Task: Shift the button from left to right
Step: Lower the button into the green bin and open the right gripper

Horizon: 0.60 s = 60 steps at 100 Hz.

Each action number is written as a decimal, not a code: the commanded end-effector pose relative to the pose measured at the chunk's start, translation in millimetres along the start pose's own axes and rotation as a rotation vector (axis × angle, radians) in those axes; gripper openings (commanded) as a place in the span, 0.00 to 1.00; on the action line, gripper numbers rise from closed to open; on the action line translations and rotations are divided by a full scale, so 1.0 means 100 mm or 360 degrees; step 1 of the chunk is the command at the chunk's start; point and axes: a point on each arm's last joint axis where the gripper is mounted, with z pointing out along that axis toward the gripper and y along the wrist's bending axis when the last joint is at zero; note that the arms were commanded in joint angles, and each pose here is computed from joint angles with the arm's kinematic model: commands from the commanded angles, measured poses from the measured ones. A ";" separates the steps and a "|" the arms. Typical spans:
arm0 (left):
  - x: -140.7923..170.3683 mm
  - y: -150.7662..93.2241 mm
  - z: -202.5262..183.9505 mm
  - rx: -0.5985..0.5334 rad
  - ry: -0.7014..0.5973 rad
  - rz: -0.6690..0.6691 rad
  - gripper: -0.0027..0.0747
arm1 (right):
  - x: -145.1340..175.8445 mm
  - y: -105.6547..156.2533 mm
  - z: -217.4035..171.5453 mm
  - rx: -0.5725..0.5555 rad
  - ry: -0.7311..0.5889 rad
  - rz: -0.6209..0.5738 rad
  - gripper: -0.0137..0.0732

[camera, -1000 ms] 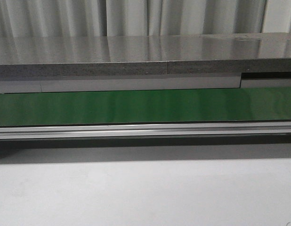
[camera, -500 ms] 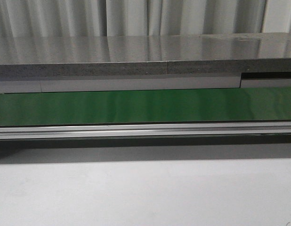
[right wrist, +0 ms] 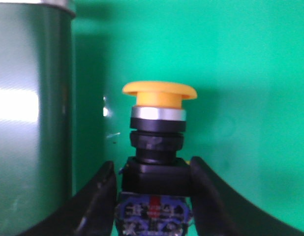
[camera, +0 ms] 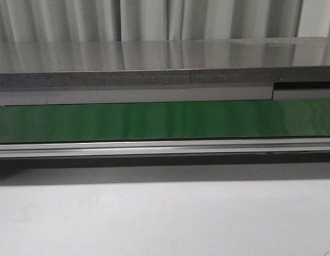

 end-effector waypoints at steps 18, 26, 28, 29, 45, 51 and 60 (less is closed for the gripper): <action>-0.15 0.01 -0.01 -0.0019 -0.0153 -0.0016 0.01 | -0.10 -0.05 -0.16 0.0035 -0.0095 -0.0005 0.69; -0.15 0.01 -0.01 -0.0019 -0.0153 -0.0016 0.01 | -0.11 -0.06 -0.17 0.0045 -0.0103 -0.0012 0.74; -0.15 0.01 -0.01 -0.0019 -0.0153 -0.0016 0.01 | -0.12 -0.06 -0.19 0.0049 -0.0108 -0.0015 0.75; -0.15 0.01 -0.01 -0.0019 -0.0153 -0.0016 0.01 | -0.12 -0.06 -0.19 0.0048 -0.0108 -0.0015 0.75; -0.15 0.01 -0.01 -0.0019 -0.0153 -0.0016 0.01 | -0.22 -0.09 -0.35 0.0078 -0.0179 0.0020 0.75; -0.15 0.01 -0.01 -0.0019 -0.0153 -0.0016 0.01 | -0.28 -0.11 -0.48 0.0106 -0.0245 0.0036 0.75; -0.15 0.01 -0.01 -0.0019 -0.0153 -0.0016 0.01 | -0.35 -0.11 -0.69 0.0140 -0.0355 0.0056 0.75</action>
